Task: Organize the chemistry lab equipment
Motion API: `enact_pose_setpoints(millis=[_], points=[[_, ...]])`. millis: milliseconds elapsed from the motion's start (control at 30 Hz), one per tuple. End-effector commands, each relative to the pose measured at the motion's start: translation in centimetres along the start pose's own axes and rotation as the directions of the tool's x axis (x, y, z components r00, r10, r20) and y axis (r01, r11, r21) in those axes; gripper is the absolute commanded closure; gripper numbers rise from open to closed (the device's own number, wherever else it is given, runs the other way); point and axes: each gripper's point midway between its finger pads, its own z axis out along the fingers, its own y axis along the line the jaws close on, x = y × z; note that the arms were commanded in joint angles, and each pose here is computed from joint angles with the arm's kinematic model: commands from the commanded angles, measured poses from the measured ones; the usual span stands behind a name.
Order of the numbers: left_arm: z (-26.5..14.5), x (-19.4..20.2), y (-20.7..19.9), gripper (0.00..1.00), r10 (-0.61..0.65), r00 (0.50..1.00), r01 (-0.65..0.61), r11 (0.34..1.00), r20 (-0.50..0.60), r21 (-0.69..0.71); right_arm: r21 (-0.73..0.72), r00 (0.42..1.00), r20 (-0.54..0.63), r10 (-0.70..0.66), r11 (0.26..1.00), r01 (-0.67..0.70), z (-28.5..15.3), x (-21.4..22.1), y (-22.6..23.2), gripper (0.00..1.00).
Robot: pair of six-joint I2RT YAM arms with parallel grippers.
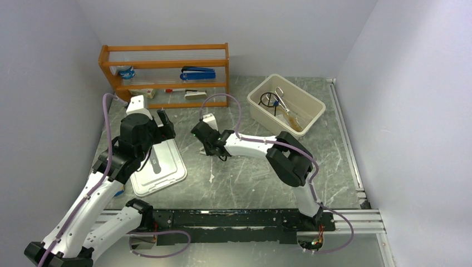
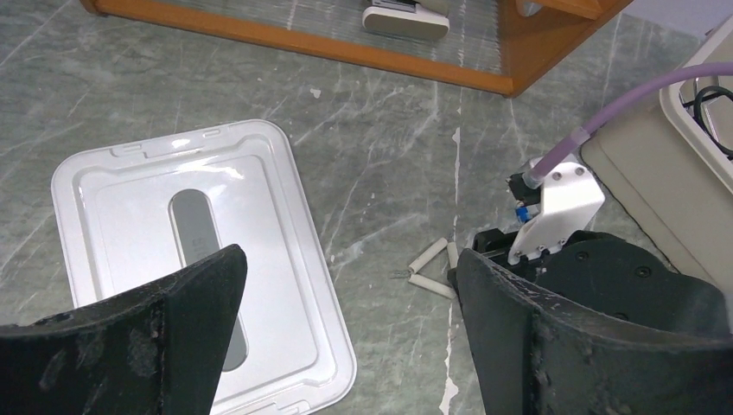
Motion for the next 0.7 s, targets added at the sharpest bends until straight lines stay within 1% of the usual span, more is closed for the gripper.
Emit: enact_pose_setpoints(millis=[0, 133, 233, 300, 367, 400, 533, 667], points=[[0.2, 0.1, -0.5, 0.05, -0.014, 1.000, 0.014, 1.000, 0.002, 0.024, 0.027, 1.000, -0.025, -0.003, 1.000, 0.004, 1.5, 0.9, 0.0, 0.68], [0.1, 0.0, -0.4, 0.05, -0.013, 1.000, 0.013, 1.000, 0.002, 0.018, 0.025, 0.999, -0.045, 0.003, 1.000, -0.001, 2.2, 1.6, 0.2, 0.68], [0.0, 0.0, -0.3, 0.05, -0.015, 1.000, 0.015, 1.000, 0.004, 0.018, 0.024, 0.998, -0.055, 0.011, 1.000, -0.010, 2.5, 1.9, 0.0, 0.73], [0.0, 0.0, -0.3, 0.05, -0.016, 1.000, 0.016, 1.000, 0.003, 0.018, 0.022, 0.998, -0.065, 0.024, 1.000, -0.022, 2.7, 2.1, -0.2, 0.84], [-0.1, 0.0, -0.3, 0.05, -0.016, 1.000, 0.016, 1.000, 0.003, 0.017, 0.029, 0.997, -0.065, 0.038, 0.999, -0.036, 2.7, 2.1, -0.8, 0.98], [0.0, 0.0, -0.3, 0.05, -0.016, 1.000, 0.016, 1.000, 0.002, 0.017, 0.028, 0.998, -0.056, 0.038, 0.999, -0.036, 2.5, 1.8, -0.9, 1.00], [-0.1, -0.1, -0.5, 0.06, -0.019, 1.000, 0.019, 1.000, 0.004, 0.022, 0.008, 1.000, 0.023, 0.011, 1.000, -0.011, 0.6, -0.7, -1.3, 1.00], [0.0, 0.0, -0.5, 0.06, -0.022, 1.000, 0.022, 0.999, 0.003, 0.023, -0.009, 0.987, 0.158, 0.014, 1.000, -0.013, -3.5, -5.2, -2.0, 1.00]])
